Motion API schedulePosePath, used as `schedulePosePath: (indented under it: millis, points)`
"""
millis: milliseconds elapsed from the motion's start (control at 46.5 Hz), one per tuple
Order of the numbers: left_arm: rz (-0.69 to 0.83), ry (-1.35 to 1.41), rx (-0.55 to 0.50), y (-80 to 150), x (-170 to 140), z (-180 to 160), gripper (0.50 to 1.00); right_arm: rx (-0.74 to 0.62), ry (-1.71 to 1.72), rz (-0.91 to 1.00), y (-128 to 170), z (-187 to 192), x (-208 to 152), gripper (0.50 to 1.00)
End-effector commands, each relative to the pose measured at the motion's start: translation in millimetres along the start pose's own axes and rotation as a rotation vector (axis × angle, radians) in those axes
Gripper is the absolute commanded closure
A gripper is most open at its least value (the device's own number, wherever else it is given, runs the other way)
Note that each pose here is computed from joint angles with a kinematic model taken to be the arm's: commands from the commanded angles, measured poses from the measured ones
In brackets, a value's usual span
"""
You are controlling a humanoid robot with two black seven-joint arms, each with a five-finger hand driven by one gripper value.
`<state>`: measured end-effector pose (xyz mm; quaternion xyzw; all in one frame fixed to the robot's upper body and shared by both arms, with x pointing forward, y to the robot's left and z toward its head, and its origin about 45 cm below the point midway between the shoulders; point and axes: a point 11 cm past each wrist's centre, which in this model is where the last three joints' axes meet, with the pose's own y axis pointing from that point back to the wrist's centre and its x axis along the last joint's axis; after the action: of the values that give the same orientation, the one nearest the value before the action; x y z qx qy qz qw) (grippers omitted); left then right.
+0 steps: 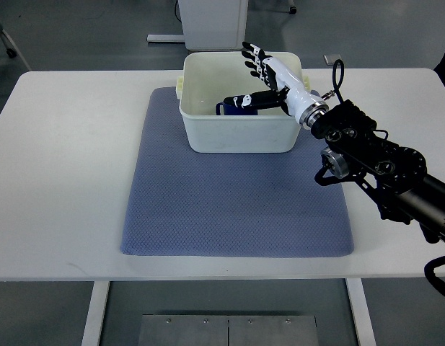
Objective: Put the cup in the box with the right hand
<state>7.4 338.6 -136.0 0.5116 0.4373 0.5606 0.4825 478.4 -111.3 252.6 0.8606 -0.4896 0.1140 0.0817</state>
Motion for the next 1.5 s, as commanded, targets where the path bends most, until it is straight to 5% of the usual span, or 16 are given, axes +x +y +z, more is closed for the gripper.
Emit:
schedulePosePath:
  millis: [0,645,1160,1483]
  points:
    - [0.000,0.000,0.000,0.0,0.0,0.0,0.500,0.002,-0.001,-0.002,0.1,-0.7,-0.3,0.507]
    - [0.000,0.000,0.000,0.0,0.0,0.0,0.500,0.047,-0.054,0.131,40.0,-46.9,100.3,0.507]
    - [0.000,0.000,0.000,0.0,0.0,0.0,0.500,-0.006,-0.361,0.319,101.8,8.9,158.0,0.500]
    - [0.000,0.000,0.000,0.0,0.0,0.0,0.500,-0.026,-0.500,0.408,128.6,53.9,152.8,0.500]
